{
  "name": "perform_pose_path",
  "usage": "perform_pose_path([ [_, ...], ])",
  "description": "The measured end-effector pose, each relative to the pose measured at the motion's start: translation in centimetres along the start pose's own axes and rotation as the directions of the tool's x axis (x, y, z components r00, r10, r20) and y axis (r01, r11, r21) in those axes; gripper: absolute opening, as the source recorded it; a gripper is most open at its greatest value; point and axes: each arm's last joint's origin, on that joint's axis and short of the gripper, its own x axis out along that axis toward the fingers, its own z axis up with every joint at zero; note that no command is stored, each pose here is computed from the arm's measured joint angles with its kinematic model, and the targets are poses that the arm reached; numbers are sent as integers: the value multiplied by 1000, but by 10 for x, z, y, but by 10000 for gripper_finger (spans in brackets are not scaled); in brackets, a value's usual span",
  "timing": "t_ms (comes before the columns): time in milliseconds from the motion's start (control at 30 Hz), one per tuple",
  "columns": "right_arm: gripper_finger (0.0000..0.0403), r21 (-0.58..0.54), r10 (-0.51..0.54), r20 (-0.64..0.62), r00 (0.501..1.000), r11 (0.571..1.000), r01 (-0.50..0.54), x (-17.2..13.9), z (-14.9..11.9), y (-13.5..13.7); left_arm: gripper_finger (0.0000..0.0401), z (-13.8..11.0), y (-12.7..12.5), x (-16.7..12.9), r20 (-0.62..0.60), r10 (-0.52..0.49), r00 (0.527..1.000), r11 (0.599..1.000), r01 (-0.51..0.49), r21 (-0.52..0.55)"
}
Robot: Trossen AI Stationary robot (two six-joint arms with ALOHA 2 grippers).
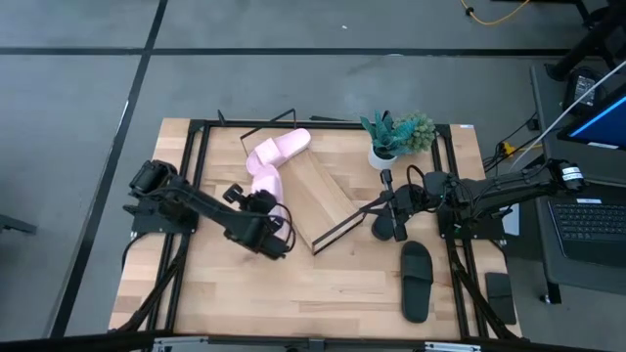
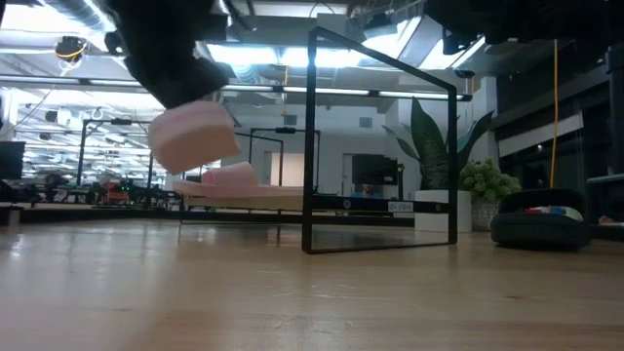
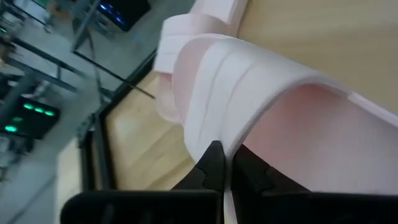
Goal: Pick and place slides into the shelf
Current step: Put the pink slides on the shelf
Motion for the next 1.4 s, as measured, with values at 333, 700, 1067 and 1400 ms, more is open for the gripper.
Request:
perform_pose_path([
  [333, 21, -3, 0, 0, 1000, 1000, 0, 0, 0, 0, 2, 24, -17, 19, 80, -85, 993, 993, 91, -69],
  [700, 21, -3, 2, -6, 1000, 1000, -2, 0, 0, 0, 2, 47, -27, 34, 129, -147, 981, 974, 166, -153],
  [1067, 21, -3, 2, -7, 1000, 1000, -2, 0, 0, 0, 3, 52, -28, 37, 132, -163, 978, 970, 183, -159],
  [1400, 21, -3, 2, -7, 1000, 1000, -2, 0, -1, 0, 6, 51, -29, 37, 105, -187, 977, 967, 202, -157],
])
